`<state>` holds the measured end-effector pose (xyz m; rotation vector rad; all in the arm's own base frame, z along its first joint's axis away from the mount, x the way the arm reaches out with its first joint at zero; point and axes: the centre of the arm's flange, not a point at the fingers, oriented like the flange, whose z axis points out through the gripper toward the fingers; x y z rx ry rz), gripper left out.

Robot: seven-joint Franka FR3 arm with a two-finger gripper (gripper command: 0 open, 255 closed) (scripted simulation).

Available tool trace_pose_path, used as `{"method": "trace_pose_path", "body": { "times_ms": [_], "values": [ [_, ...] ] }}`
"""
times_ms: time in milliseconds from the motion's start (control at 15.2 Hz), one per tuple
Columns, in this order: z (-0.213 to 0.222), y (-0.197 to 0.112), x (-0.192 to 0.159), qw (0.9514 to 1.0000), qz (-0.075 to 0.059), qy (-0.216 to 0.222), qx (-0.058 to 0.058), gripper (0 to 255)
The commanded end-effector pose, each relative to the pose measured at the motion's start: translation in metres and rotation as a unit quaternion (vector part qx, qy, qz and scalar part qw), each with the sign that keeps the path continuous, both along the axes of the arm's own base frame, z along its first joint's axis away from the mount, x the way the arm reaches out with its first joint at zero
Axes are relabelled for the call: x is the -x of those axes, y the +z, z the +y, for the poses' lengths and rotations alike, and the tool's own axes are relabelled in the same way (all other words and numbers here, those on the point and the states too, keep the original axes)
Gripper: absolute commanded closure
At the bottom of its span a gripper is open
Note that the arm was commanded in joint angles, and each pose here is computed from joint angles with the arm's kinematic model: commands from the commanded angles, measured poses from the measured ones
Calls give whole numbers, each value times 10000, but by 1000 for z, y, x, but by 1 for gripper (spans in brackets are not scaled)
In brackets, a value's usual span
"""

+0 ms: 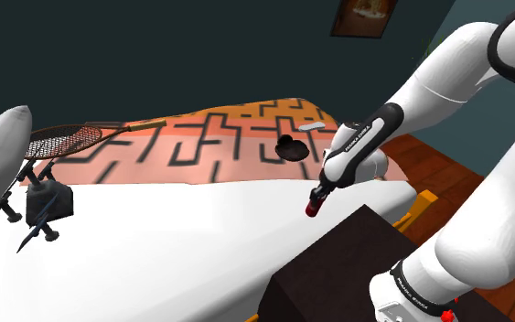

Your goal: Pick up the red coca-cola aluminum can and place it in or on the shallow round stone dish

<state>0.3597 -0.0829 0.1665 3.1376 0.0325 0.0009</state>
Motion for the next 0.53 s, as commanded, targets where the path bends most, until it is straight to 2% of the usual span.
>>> {"method": "trace_pose_path", "body": {
  "times_ms": [0,462],
  "values": [
    [0,10,0,10000,3,0,0,255],
    [0,47,0,10000,3,0,0,255]
  ]
}}
